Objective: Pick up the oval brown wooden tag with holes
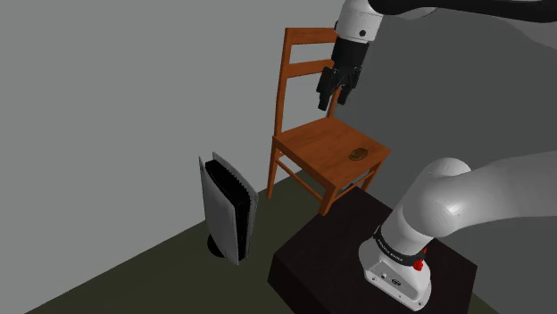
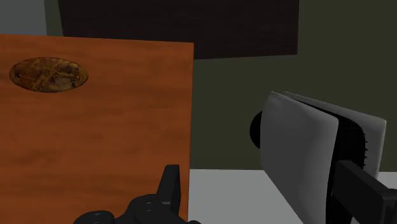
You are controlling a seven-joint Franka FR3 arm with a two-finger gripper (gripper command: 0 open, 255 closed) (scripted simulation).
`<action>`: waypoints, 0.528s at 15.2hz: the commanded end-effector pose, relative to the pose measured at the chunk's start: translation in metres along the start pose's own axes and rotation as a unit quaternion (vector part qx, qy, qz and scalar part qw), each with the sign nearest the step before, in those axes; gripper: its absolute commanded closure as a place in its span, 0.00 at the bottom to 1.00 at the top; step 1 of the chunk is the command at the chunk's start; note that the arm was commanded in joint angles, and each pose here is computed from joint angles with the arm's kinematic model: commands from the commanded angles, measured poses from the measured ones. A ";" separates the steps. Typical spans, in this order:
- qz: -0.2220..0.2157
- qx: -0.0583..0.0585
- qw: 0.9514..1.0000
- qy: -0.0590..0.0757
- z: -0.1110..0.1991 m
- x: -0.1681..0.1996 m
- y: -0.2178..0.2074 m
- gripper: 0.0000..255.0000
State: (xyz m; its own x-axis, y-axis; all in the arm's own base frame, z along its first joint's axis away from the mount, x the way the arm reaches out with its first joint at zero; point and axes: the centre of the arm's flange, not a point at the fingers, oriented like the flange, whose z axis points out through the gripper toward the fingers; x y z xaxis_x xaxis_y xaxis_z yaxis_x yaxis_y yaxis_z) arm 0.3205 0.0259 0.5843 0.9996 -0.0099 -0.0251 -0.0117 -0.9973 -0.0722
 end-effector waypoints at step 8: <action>-0.167 -0.015 0.986 -0.011 0.056 -0.038 0.055 0.00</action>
State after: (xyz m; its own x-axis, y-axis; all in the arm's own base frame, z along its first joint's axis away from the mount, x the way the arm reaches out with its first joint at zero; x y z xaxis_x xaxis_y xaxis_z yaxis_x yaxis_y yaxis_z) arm 0.2844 -0.0190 0.5334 0.9632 0.2674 -0.0258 0.2658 -0.9626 -0.0529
